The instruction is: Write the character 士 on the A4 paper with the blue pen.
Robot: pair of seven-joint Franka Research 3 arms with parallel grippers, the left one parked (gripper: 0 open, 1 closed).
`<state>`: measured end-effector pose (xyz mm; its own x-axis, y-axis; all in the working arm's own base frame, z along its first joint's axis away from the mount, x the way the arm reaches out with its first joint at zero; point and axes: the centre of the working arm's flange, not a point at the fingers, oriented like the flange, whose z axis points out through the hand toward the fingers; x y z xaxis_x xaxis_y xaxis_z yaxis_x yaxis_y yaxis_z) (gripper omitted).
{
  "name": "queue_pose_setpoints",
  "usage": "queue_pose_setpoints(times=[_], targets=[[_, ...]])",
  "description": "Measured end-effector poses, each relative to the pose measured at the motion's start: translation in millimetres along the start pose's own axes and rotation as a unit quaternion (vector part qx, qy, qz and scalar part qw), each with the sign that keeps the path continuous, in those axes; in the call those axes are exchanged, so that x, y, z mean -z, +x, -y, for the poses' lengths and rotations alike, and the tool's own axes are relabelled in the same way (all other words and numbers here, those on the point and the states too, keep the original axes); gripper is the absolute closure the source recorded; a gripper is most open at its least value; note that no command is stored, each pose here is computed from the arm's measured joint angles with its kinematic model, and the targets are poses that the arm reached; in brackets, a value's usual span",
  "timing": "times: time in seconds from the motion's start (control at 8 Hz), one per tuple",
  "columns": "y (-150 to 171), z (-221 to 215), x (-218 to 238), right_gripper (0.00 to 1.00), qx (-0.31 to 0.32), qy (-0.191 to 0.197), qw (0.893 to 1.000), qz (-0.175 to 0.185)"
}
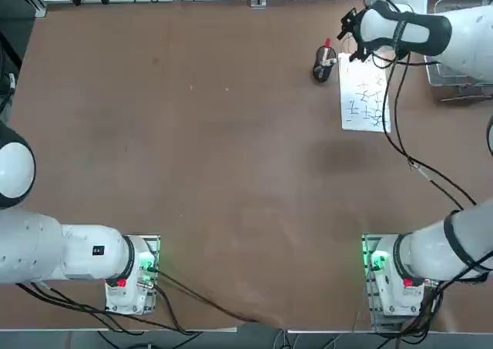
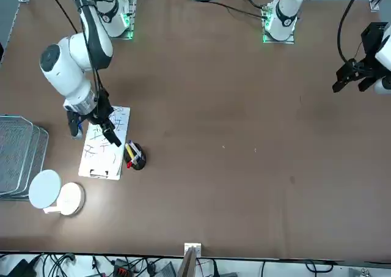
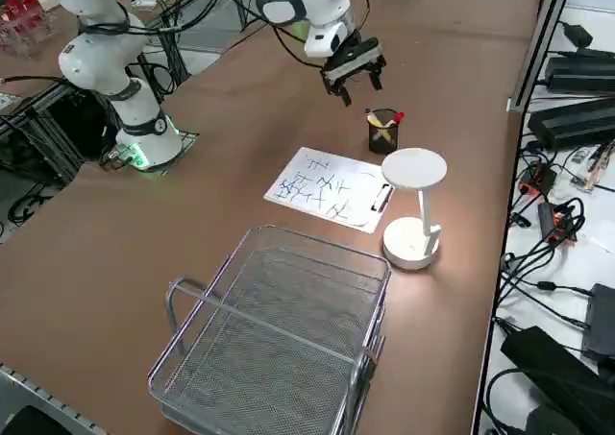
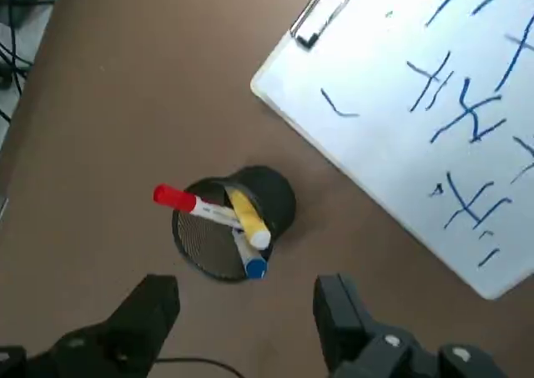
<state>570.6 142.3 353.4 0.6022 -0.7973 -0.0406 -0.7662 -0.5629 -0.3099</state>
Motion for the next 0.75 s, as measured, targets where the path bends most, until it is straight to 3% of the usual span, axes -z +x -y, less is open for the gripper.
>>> queue_pose_setpoints(times=[0.75], targets=[[-7,-9,-41,0.07,-0.043,-0.009,0.998,0.037]])
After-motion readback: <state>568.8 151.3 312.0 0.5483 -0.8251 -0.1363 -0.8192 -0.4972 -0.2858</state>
